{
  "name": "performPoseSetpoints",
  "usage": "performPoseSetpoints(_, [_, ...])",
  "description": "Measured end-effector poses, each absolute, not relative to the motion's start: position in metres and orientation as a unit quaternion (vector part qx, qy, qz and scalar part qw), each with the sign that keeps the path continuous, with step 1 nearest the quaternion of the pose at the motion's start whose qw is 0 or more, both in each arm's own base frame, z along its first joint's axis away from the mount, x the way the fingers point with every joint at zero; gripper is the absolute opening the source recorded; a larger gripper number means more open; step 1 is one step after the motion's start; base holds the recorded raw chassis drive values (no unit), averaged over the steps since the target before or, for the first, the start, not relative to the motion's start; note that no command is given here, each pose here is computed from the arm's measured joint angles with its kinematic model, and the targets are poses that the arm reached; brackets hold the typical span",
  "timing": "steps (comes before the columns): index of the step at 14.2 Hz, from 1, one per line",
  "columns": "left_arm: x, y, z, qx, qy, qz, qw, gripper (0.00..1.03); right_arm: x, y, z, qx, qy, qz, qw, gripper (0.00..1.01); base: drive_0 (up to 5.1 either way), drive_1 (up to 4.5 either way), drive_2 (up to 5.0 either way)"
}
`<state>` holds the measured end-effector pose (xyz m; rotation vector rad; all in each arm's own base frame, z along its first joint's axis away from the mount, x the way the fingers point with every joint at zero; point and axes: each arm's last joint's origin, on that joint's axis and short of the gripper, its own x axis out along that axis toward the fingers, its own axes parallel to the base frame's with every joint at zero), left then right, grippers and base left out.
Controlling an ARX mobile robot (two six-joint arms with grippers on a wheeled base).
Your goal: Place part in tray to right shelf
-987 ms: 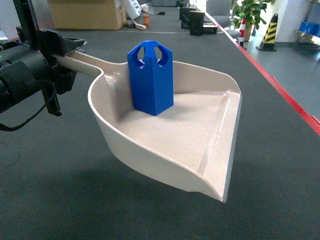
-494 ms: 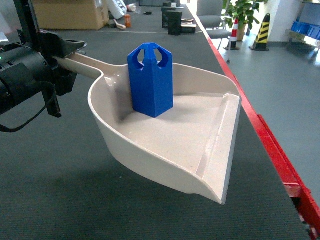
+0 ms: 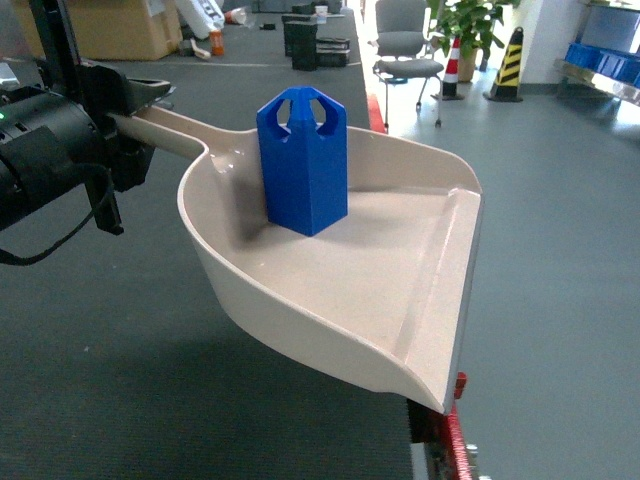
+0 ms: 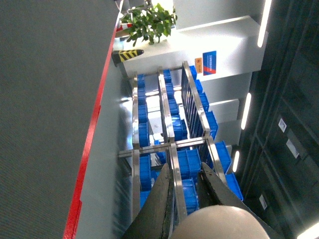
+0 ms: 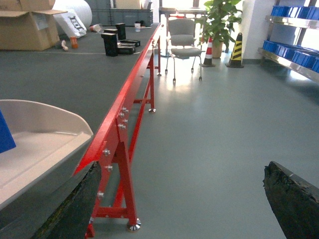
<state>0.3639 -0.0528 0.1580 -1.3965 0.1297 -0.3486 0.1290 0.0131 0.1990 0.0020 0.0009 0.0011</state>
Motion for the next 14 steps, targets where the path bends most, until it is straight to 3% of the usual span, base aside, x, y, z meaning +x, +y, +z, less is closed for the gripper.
performPoseSetpoints(14, [0.3639,-0.0525,0.1580,-0.639,0.058,-0.159,0.750,0.12,0.1290,0.0130,0.1990,0.001,0.000,0.000,1.000,0.98,5.0,-2.41,-2.4])
